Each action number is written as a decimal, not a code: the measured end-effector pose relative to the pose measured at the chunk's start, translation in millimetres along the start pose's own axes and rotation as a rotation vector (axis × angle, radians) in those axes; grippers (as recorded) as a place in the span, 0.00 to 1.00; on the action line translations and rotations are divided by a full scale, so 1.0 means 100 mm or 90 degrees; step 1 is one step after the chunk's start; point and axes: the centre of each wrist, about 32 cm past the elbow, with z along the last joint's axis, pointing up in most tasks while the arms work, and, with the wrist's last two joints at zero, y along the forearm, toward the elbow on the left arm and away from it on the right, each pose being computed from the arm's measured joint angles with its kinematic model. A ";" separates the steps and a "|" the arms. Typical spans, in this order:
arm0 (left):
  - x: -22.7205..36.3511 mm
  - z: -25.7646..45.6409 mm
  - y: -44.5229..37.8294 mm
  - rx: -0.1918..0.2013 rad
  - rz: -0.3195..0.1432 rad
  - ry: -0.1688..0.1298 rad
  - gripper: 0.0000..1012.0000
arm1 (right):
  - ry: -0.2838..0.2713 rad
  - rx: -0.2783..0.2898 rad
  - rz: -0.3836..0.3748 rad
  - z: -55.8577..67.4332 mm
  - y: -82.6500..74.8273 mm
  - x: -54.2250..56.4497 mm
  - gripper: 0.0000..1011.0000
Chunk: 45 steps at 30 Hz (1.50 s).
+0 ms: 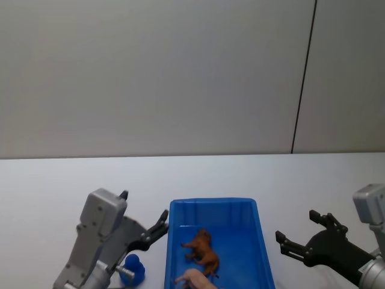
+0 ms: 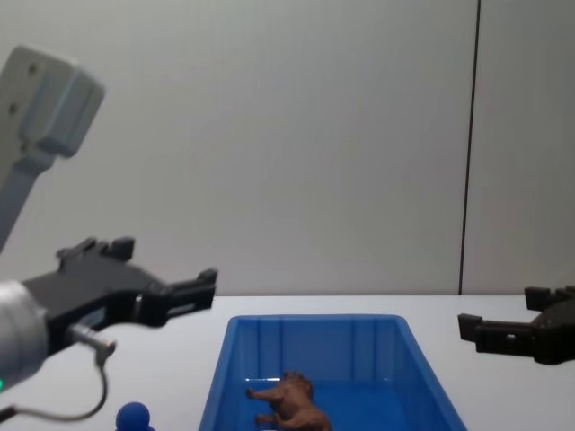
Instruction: Pick up the two dolls from the table and place them into the box.
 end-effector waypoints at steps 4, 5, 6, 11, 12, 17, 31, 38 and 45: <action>0.023 -0.092 0.078 0.021 0.001 0.012 0.99 | 0.000 0.000 -0.001 0.00 -0.01 0.00 0.99; 0.029 -0.110 0.091 0.024 0.002 0.013 0.99 | 0.000 0.000 -0.001 0.00 -0.01 0.00 0.99; 0.041 -0.154 0.121 0.033 0.002 0.018 0.99 | 0.000 0.000 -0.001 0.00 -0.01 0.00 0.99; 0.071 -0.263 0.184 0.053 0.000 0.029 0.99 | 0.000 0.000 -0.001 0.00 -0.01 0.01 0.99; 0.078 -0.285 0.195 0.057 0.000 0.030 0.99 | 0.000 0.000 -0.001 0.00 -0.01 0.01 0.99; 0.102 -0.400 0.241 0.078 -0.008 0.040 0.99 | 0.000 0.001 -0.002 0.00 -0.02 0.01 0.99; 0.156 -0.645 0.225 0.115 -0.046 0.060 0.99 | 0.000 0.001 -0.002 0.00 -0.02 0.01 0.99; 0.182 -0.721 0.164 0.129 -0.070 0.064 0.99 | 0.000 0.000 -0.002 -0.01 -0.02 0.01 0.99; 0.195 -0.774 0.115 0.150 -0.080 0.062 0.87 | 0.000 0.000 -0.002 -0.01 -0.02 0.01 0.99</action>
